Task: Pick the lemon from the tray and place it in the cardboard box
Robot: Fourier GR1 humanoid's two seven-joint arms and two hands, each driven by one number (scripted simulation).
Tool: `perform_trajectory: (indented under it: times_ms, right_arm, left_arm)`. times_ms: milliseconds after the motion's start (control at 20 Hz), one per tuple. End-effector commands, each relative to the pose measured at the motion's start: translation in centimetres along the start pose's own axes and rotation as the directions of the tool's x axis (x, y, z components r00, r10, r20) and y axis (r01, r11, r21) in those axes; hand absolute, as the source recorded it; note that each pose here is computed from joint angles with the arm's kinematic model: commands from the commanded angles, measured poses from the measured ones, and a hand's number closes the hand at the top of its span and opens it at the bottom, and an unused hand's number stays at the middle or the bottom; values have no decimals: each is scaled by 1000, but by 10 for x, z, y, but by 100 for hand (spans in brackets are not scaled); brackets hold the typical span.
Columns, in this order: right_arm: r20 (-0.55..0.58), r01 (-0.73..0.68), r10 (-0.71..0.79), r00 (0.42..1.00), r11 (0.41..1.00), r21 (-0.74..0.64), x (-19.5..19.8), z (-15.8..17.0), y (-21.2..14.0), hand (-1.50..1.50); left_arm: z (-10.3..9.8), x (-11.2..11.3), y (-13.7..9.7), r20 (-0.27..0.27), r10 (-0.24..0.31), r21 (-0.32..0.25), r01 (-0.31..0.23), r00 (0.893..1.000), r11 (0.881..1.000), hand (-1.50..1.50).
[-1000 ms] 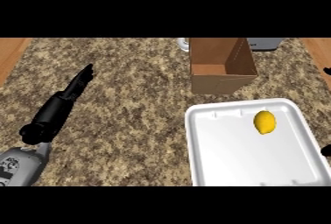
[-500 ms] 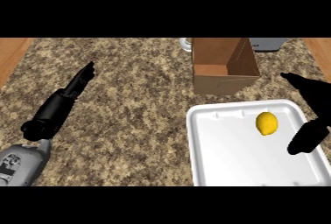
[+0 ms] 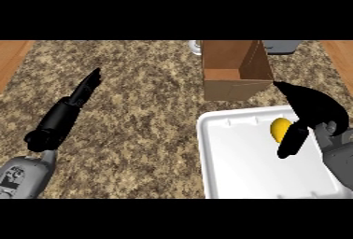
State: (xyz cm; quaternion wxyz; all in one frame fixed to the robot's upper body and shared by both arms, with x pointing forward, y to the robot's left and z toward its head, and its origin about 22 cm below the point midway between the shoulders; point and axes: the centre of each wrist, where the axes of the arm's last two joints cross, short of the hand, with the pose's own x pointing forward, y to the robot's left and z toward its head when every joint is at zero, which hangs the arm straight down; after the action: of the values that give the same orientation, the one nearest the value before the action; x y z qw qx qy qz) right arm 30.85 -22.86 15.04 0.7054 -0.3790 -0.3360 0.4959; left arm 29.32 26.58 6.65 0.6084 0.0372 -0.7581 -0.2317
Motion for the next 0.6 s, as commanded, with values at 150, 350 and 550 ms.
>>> perform_trajectory:
  times_ms: [150, 350, 550]
  right_arm:
    - [-134, -88, 85, 987, 996, -16, 15, -17, 22, -150]
    - [-152, -83, 81, 985, 996, -10, 30, -25, 19, -150]
    - [-151, -97, 98, 984, 995, 12, -6, -29, 16, -150]
  left_arm:
    - [-5, -5, -17, -3, -1, -2, 1, 1000, 1000, 0]
    - [4, -1, 10, 4, -3, -7, 3, 1000, 1000, 0]
    - [-7, 2, -4, -12, -4, 13, 4, 1000, 1000, 0]
